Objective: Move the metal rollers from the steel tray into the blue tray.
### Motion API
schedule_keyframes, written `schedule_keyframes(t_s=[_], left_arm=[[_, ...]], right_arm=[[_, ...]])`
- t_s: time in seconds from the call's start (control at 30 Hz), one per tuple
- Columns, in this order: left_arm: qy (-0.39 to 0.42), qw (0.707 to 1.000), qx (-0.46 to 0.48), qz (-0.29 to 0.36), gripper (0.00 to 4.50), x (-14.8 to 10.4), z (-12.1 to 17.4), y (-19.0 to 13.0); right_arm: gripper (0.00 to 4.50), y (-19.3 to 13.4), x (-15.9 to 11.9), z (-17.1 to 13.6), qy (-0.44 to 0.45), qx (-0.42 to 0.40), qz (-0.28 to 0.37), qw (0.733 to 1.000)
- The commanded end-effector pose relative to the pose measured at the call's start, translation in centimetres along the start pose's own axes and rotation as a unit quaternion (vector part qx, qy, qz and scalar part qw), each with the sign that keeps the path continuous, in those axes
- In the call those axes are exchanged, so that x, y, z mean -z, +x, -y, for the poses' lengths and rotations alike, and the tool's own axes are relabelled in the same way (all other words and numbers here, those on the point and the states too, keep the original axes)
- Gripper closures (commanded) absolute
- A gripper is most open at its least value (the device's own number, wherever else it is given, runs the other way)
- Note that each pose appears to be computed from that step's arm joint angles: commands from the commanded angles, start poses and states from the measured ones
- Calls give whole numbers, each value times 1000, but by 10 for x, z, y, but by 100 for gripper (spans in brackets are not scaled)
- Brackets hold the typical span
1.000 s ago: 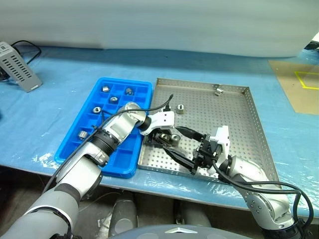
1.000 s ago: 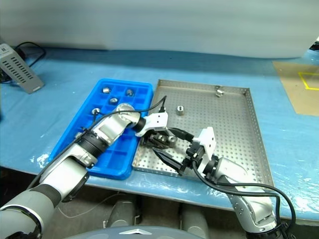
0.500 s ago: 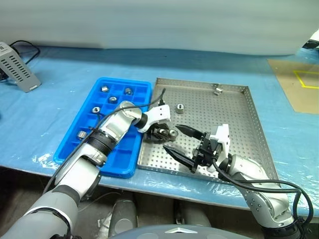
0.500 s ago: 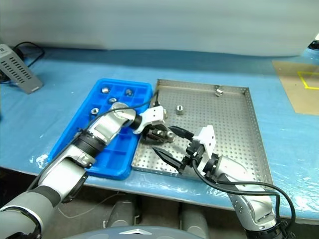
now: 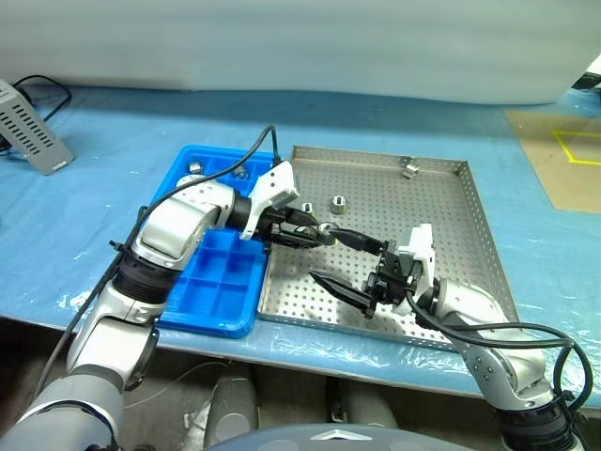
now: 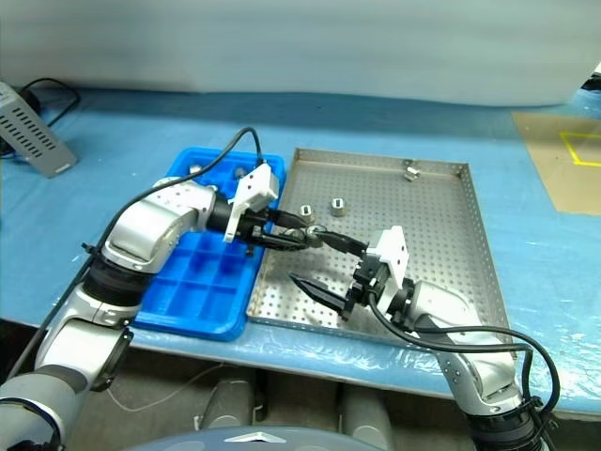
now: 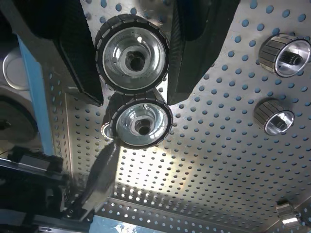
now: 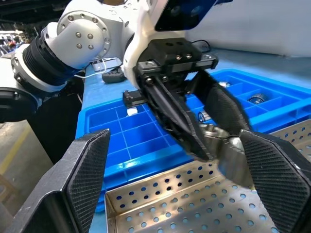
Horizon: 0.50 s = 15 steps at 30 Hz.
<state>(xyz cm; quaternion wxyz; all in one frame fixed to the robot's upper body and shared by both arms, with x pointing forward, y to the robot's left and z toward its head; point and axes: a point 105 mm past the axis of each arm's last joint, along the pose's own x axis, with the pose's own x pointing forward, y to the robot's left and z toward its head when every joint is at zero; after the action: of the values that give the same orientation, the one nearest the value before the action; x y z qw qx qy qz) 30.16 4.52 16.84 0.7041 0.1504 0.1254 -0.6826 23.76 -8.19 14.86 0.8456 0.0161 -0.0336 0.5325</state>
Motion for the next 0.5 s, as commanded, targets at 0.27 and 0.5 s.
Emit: schedule_keyframes(t_s=[0.27, 0.5], left_arm=[[84, 996, 12, -15, 270, 0, 3, -17], [97, 995, 27, 18, 270, -17, 8, -9]], right_arm=[[0, -6, -15, 4, -8, -6, 14, 1000], [0, -11, -13, 11, 10, 12, 5, 1000]])
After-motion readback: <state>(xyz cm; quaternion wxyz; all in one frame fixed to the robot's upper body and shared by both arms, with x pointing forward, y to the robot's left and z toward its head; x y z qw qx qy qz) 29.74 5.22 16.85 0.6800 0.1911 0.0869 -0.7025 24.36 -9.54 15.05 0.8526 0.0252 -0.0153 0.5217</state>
